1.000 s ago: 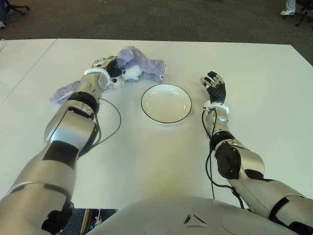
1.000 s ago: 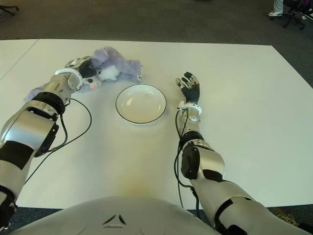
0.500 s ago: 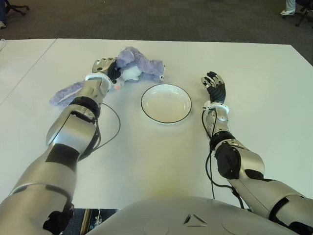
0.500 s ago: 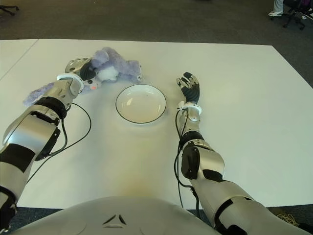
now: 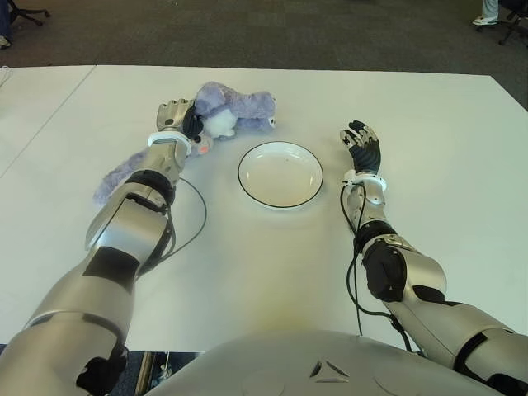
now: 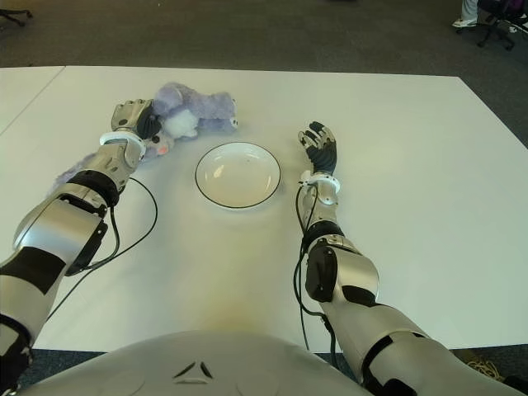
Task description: Put the doll into the plate.
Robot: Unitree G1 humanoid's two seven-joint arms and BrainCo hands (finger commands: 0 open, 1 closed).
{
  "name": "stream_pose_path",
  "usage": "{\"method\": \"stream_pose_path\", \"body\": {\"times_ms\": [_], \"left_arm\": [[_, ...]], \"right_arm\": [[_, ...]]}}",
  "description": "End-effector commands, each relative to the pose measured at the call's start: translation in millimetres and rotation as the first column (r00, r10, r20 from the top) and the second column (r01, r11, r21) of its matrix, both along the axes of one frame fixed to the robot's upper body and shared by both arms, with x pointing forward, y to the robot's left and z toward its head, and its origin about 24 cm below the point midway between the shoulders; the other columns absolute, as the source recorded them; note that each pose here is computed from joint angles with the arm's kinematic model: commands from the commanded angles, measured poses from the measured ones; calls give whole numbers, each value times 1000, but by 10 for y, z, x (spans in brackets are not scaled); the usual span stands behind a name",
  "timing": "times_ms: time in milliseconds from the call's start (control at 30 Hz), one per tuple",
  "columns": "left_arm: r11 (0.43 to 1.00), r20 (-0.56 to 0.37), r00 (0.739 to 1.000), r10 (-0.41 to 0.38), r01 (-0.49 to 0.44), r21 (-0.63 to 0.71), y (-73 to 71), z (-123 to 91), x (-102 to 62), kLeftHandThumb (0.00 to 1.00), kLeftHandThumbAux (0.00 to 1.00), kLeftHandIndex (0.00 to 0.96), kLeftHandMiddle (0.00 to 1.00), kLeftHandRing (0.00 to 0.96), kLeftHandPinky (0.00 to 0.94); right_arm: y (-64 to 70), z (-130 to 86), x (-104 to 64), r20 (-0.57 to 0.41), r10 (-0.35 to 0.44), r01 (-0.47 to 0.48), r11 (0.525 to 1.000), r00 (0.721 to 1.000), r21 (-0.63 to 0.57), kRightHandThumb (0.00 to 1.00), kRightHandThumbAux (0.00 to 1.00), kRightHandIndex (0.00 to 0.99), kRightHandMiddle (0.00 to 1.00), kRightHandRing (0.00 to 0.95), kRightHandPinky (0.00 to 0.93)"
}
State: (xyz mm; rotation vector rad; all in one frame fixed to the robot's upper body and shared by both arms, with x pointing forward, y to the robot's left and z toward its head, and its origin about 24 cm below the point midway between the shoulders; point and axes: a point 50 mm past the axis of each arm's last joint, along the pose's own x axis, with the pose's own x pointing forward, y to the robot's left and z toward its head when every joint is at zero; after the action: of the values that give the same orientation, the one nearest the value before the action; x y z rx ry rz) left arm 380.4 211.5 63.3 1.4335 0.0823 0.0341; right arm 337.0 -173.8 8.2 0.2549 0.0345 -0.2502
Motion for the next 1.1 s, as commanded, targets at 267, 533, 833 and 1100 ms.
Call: {"method": "stream_pose_path", "body": {"times_ms": [267,533,833,1100], "left_arm": [[996,-236,970,48,-66,-67,39,-673,-397,752,697,440,819,797,719],[990,-222,972,71,-96,-103,69,-654,-392,754,697,441,825,793,741],[985,-193,977,89,-116,-129,95,-621,-379,752,695,441,829,817,803],[984,-128,989,75,-94,-150,148,-557,-371,751,695,441,830,824,807]], "right_arm": [[133,-1060,-913,-467,3,79,985,884,156,416,862,248,226,218,224],[135,-1055,-905,-467,0,82,984,884,156,422,868,261,236,225,234],[140,-1054,-906,-467,2,76,986,884,148,417,867,264,236,223,222],[143,-1055,-908,-464,3,78,985,886,155,421,867,262,234,222,223]]}}
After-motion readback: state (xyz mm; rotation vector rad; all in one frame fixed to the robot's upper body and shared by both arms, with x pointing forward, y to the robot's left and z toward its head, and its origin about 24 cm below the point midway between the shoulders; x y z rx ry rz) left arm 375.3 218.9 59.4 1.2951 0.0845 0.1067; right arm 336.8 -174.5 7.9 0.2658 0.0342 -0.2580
